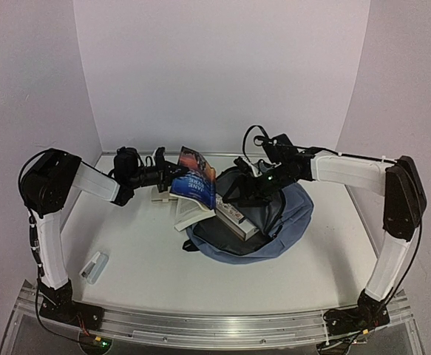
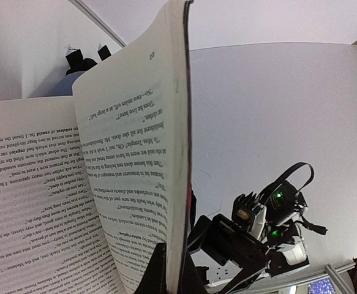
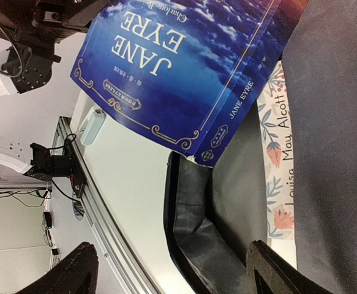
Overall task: Pack the student bag
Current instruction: Pick up the book from the center of the board.
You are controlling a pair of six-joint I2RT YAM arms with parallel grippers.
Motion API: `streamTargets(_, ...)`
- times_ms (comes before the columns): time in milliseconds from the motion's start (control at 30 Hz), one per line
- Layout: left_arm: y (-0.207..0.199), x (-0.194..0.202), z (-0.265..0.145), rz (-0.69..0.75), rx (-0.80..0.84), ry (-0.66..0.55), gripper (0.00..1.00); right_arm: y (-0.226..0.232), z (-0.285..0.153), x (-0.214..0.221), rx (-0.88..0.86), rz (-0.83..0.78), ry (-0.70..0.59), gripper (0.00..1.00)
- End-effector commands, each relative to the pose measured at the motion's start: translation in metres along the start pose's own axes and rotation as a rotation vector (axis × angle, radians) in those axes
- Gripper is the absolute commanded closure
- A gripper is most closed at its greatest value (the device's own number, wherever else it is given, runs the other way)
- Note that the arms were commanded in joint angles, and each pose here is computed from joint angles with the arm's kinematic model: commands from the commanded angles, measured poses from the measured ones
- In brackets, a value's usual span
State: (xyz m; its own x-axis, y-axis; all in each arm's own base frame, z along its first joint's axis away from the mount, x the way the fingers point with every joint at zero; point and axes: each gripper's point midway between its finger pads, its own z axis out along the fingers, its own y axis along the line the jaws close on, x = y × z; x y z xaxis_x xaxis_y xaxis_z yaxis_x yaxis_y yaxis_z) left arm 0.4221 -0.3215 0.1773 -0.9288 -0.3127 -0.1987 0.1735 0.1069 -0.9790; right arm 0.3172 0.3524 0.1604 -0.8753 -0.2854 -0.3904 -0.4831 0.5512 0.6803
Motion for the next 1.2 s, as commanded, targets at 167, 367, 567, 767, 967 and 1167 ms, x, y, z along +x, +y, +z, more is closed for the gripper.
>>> streamTargets(167,-0.019,0.008,-0.008,0.033,0.125,-0.003,1.00,0.002,0.039,-0.031,0.033,0.016,-0.051,0.17)
streamTargets(367,-0.004,0.008,-0.014,0.001,0.136,-0.013,1.00,-0.006,0.056,-0.042,0.066,0.020,-0.072,0.18)
streamTargets(567,0.000,0.008,-0.013,-0.005,0.155,-0.008,1.00,-0.019,0.077,-0.041,0.059,0.064,-0.052,0.24)
streamTargets(767,0.005,0.008,-0.012,-0.014,0.150,-0.005,1.00,-0.021,0.089,-0.048,0.031,0.086,-0.062,0.27)
streamTargets(967,0.006,0.007,-0.010,-0.017,0.148,-0.002,1.00,-0.020,0.099,-0.054,-0.004,0.117,-0.069,0.40)
streamTargets(1167,0.003,0.007,-0.011,-0.014,0.131,-0.005,0.92,-0.012,0.094,-0.060,-0.028,0.129,-0.080,0.70)
